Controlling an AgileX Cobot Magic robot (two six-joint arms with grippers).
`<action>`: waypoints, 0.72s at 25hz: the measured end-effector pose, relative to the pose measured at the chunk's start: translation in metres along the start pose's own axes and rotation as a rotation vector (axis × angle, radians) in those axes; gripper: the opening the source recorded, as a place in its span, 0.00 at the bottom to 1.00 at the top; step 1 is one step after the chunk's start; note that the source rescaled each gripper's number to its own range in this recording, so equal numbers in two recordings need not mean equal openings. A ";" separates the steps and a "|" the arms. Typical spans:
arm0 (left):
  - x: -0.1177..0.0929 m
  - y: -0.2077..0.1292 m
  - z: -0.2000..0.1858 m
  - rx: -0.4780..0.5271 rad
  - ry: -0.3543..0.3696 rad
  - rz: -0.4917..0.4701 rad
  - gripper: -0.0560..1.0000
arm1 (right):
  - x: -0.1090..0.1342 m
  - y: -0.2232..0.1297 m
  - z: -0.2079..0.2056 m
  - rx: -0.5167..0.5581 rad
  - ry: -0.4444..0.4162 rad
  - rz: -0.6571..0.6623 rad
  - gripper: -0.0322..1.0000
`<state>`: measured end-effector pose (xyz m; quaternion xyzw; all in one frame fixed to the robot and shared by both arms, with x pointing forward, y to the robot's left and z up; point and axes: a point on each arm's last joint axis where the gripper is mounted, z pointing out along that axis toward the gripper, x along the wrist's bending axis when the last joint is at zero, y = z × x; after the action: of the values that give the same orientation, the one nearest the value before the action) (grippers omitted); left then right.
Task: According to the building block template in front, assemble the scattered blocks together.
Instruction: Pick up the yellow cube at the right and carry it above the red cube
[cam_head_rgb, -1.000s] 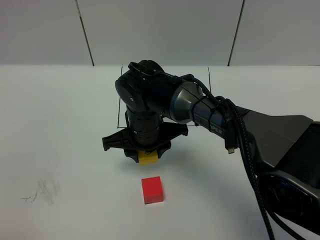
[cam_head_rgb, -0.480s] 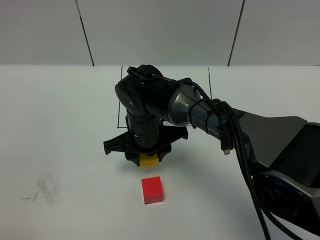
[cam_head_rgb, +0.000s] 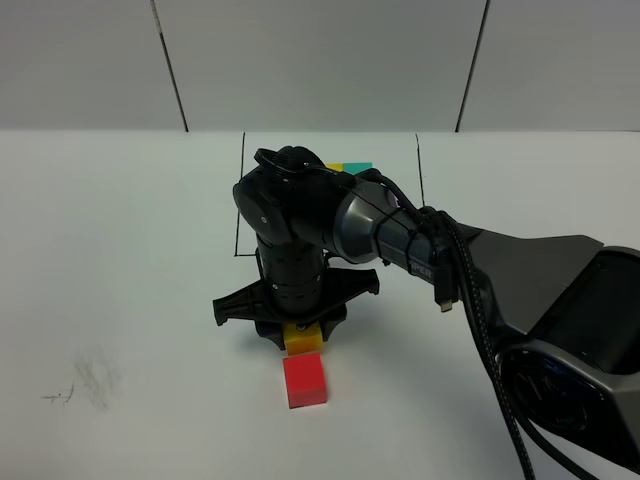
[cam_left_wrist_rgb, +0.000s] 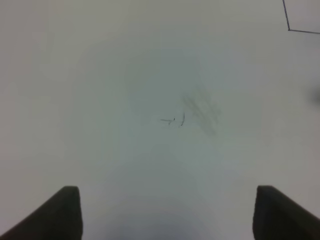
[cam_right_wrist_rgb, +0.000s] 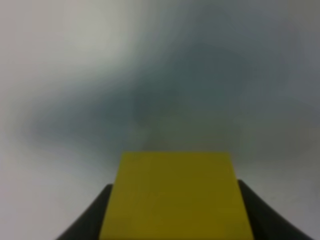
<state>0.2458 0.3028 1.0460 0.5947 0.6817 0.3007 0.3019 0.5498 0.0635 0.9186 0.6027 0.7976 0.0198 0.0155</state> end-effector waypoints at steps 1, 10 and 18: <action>0.000 0.000 0.000 0.000 0.000 0.000 1.00 | 0.000 0.000 0.000 0.001 -0.001 0.000 0.51; 0.000 0.000 0.000 0.000 0.000 0.000 1.00 | -0.001 -0.003 0.004 0.021 0.000 0.004 0.51; 0.000 0.000 0.000 0.000 0.000 0.000 1.00 | 0.000 -0.003 0.004 0.026 0.008 0.007 0.51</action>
<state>0.2458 0.3028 1.0460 0.5947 0.6817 0.3007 0.3019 0.5467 0.0629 0.9148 0.6055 0.7958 0.0116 0.0045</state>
